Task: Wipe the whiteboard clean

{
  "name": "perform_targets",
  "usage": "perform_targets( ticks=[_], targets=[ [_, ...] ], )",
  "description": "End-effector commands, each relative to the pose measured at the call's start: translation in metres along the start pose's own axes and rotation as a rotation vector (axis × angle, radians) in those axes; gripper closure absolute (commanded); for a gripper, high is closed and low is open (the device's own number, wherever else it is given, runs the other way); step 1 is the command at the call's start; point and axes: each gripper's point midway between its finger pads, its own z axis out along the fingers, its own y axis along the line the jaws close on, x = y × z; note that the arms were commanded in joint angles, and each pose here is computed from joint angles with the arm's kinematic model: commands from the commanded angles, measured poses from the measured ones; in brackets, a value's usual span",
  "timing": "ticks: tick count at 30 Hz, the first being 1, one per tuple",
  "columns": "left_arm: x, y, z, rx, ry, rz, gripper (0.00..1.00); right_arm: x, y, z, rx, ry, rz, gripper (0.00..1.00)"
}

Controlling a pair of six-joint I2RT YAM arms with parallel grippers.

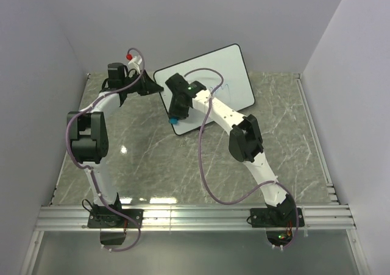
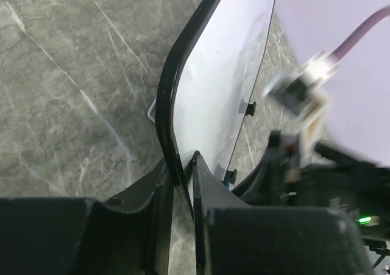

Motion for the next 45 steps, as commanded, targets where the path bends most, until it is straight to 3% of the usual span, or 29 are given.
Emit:
perform_targets(
  ticks=[1,6,12,21,25,34,45],
  targets=[
    [0.015,-0.061,0.010,0.189,0.101,0.066,1.00,0.062,-0.083,0.032,0.310,0.157,-0.109,1.00],
    [0.016,-0.071,0.011,0.196,0.105,0.076,1.00,0.051,-0.060,0.028,0.243,0.123,-0.120,1.00],
    [0.024,-0.081,0.009,0.198,0.113,0.092,1.00,-0.005,-0.010,0.021,0.044,-0.022,-0.014,1.00],
    [0.044,-0.081,0.003,0.174,0.151,0.068,1.00,-0.106,0.048,-0.052,-0.237,-0.366,0.024,1.00],
    [0.051,-0.081,0.003,0.174,0.162,0.060,1.00,-0.129,0.067,-0.075,-0.310,-0.454,0.046,1.00],
    [0.061,-0.087,-0.005,0.175,0.174,0.061,1.00,-0.153,0.066,-0.067,-0.263,-0.581,0.154,1.00],
    [0.056,-0.098,-0.011,0.184,0.165,0.086,1.00,-0.129,-0.024,-0.051,0.216,-0.630,0.102,1.00]
  ],
)
